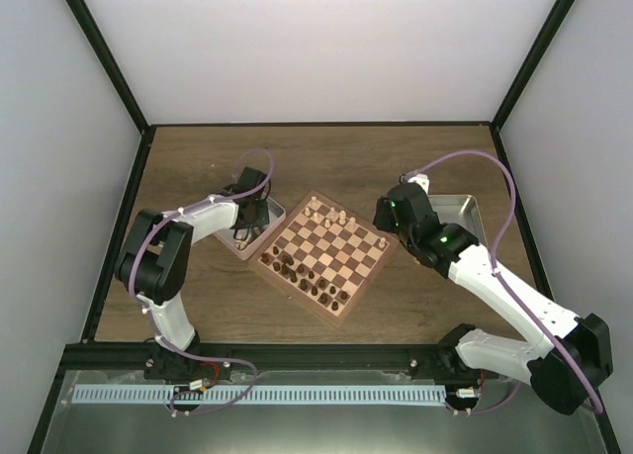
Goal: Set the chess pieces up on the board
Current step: Pick up the chess piece from the storage box.
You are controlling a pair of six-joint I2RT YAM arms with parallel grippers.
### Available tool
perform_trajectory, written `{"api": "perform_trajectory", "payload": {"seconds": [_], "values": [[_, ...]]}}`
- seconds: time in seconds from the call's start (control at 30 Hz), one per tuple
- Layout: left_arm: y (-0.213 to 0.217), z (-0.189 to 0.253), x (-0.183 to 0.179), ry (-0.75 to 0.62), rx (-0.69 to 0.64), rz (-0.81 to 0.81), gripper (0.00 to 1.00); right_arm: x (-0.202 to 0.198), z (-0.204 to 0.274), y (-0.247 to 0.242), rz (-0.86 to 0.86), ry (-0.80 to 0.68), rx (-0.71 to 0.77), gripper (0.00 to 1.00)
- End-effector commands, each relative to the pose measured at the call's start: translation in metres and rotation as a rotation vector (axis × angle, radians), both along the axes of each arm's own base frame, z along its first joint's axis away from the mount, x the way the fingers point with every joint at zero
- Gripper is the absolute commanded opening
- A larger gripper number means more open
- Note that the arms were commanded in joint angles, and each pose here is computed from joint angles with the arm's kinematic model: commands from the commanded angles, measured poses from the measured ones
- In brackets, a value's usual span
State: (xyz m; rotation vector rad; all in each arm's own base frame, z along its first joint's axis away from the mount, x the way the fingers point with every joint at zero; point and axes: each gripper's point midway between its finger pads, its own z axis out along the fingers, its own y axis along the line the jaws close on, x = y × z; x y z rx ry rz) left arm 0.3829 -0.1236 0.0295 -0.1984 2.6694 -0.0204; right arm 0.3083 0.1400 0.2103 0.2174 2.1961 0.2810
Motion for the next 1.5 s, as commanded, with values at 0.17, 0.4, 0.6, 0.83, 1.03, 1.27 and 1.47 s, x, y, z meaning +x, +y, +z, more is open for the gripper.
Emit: {"api": "perform_trajectory", "payload": {"seconds": [0.17, 0.4, 0.6, 0.83, 1.03, 1.27, 1.47], "values": [[-0.025, 0.102, 0.031, -0.243, -0.133, -0.074, 0.13, 0.009, 0.039, 0.039, 0.167, -0.087, 0.138, 0.59], [-0.080, 0.168, 0.006, -0.352, -0.380, -0.372, 0.13, 0.011, 0.070, 0.097, 0.436, -0.102, 0.256, 0.60], [-0.139, 0.231, -0.047, -0.490, -0.685, -0.730, 0.13, 0.003, 0.112, 0.137, 0.659, -0.130, 0.389, 0.63], [-0.162, 0.278, -0.112, -0.572, -0.922, -1.059, 0.13, -0.014, 0.146, 0.151, 0.807, -0.133, 0.504, 0.65], [-0.168, 0.307, -0.153, -0.623, -1.021, -1.323, 0.12, -0.035, 0.154, 0.161, 0.935, -0.072, 0.561, 0.60], [-0.167, 0.308, -0.167, -0.646, -0.980, -1.485, 0.12, -0.046, 0.167, 0.158, 0.954, -0.075, 0.568, 0.42], [-0.168, 0.307, -0.163, -0.651, -0.962, -1.496, 0.12, -0.059, 0.161, 0.157, 0.992, -0.035, 0.580, 0.48]]}}
